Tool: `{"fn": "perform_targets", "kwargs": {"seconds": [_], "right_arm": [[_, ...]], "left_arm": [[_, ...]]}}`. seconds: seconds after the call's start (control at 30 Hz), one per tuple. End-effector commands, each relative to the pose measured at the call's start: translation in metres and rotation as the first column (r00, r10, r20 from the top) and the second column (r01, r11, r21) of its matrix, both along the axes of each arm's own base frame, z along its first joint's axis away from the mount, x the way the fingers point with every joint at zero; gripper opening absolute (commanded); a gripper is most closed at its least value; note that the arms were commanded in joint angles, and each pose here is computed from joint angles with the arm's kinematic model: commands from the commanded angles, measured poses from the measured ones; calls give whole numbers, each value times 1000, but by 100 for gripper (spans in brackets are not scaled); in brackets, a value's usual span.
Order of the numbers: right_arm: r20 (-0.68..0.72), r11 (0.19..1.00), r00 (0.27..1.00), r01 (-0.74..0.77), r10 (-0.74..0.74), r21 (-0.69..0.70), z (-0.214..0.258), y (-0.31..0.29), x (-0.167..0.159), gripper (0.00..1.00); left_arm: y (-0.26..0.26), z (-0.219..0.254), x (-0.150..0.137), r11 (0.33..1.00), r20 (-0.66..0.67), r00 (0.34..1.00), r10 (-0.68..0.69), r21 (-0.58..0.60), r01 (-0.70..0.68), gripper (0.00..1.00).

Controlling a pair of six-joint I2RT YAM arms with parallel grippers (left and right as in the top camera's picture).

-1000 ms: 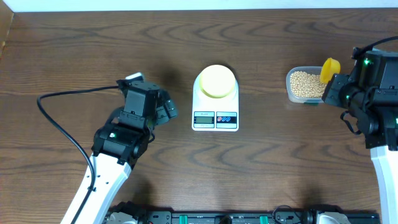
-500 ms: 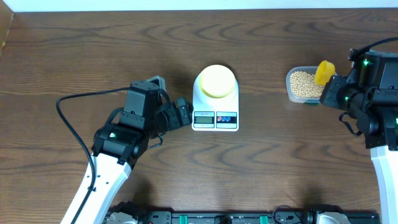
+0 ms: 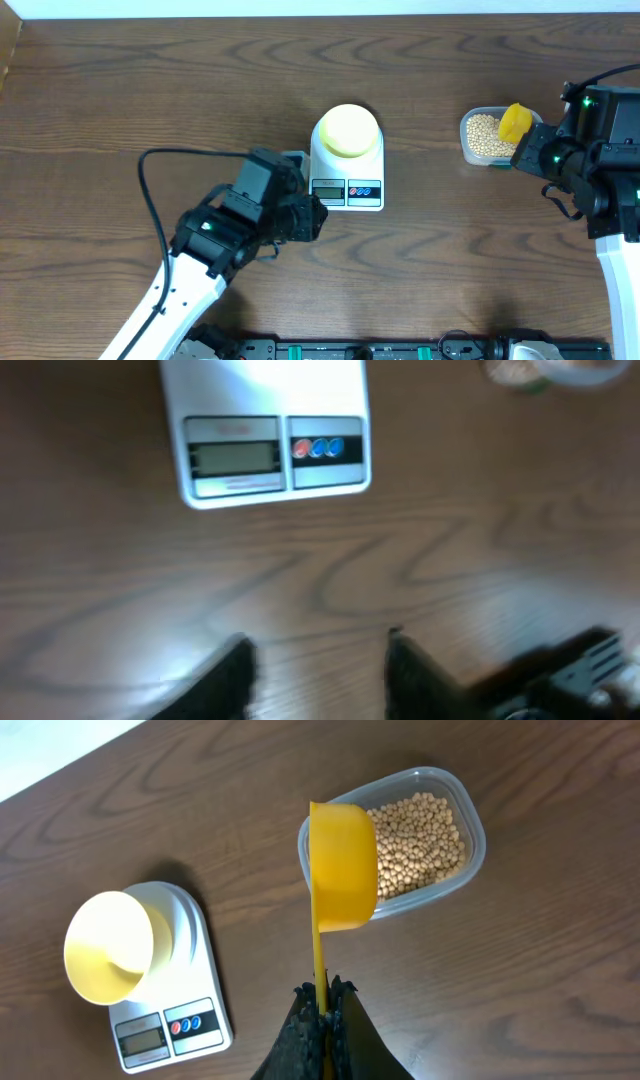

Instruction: Scoop item into bowl and weigh 50g on scale

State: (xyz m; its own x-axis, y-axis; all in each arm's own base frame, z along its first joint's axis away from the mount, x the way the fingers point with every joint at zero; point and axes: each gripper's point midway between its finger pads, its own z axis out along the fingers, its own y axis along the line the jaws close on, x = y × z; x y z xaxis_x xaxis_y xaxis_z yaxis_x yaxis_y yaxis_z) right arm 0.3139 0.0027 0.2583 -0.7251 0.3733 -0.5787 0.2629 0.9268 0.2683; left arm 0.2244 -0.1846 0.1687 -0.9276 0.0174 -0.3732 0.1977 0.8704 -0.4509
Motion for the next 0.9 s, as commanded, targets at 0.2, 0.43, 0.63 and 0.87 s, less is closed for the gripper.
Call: {"fn": "perform_targets", "kwargs": {"seconds": [0.2, 0.43, 0.63, 0.87], "right_arm": [[-44, 999, 999, 5, -4, 35, -3, 4, -10, 1], [-58, 999, 998, 6, -4, 35, -5, 4, -12, 1], [-53, 999, 999, 5, -3, 35, -4, 4, -11, 1], [-50, 999, 999, 3, -1, 32, -4, 4, -11, 1]], "left_arm": [[-16, 7, -1, 998, 42, 998, -55, -24, 56, 7], [-21, -16, 4, 995, -5, 996, -94, 29, 95, 7], [-36, -29, 11, 979, -60, 982, -179, 90, 184, 7], [-40, -22, 36, 959, -54, 977, -206, 185, 213, 7]]}}
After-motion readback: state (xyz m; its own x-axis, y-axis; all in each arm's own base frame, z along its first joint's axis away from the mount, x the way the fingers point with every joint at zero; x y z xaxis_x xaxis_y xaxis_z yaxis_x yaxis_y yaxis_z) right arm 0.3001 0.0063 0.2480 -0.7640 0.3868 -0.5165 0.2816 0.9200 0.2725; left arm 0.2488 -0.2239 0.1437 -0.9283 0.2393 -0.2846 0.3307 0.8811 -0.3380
